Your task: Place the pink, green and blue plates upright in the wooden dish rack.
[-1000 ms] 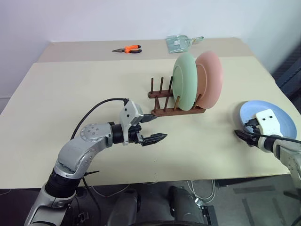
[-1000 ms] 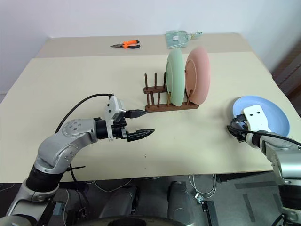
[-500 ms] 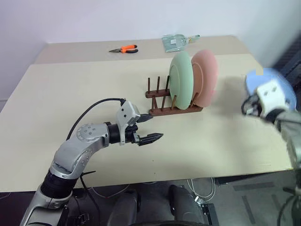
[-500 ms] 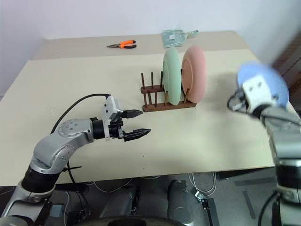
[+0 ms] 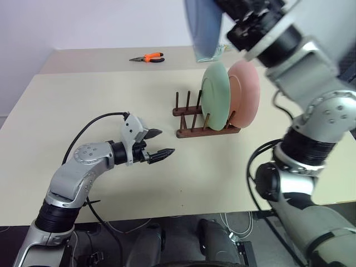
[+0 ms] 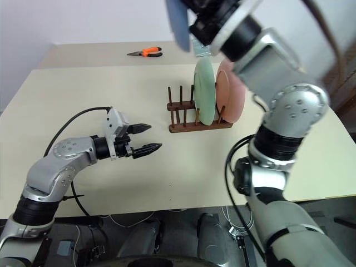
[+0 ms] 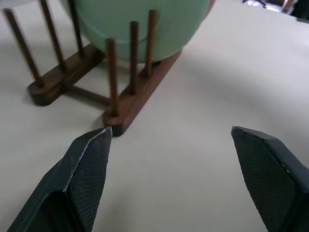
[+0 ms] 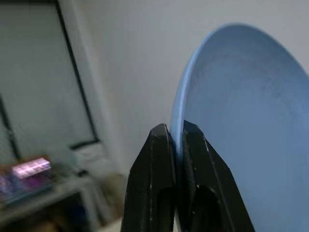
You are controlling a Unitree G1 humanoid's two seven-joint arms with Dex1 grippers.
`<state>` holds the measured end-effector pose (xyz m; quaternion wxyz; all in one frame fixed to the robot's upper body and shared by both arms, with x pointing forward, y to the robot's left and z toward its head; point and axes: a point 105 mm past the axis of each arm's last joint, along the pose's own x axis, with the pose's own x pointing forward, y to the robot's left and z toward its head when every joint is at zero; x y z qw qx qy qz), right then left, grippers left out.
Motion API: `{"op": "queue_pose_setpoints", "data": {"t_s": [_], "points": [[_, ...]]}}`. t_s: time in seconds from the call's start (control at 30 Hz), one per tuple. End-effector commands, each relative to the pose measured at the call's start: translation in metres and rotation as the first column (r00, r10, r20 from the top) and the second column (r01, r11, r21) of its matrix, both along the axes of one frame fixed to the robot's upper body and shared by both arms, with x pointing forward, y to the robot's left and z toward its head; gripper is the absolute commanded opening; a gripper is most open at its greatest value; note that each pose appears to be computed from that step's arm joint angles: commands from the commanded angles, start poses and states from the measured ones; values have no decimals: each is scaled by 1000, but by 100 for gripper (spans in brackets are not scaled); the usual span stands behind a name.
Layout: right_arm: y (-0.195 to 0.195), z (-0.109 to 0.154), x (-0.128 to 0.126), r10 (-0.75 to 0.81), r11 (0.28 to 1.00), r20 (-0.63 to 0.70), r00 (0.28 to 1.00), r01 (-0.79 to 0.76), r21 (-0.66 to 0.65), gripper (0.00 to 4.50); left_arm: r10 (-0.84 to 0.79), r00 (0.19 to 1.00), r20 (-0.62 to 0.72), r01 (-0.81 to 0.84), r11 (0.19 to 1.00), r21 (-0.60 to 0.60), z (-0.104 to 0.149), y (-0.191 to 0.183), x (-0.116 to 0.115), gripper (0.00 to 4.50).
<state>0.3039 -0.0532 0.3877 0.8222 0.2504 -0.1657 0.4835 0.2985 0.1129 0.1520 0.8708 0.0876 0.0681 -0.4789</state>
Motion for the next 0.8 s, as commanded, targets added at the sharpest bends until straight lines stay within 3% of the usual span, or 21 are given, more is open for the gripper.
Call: {"op": "queue_pose_setpoints", "data": {"t_s": [0.03,0.3,0.6,0.7,0.8], "points": [[6,-14,8,27,997,-158,987,-15,77,1,25,998,52,-26,1000,4,10,11,1,409],[11,-63,24,-18,998,-367,930,36,44,1,40,998,52,-40,999,3,8,12,-3,409],[7,-90,38,-56,997,-481,875,70,11,1,26,999,48,-26,1000,1,8,8,-3,409],[5,-90,43,-147,989,-414,898,123,-83,109,24,999,45,-24,1000,-1,7,5,-3,409],[3,-83,38,-256,952,-216,942,206,-227,249,23,999,41,-23,1000,-5,6,3,-4,409]]}}
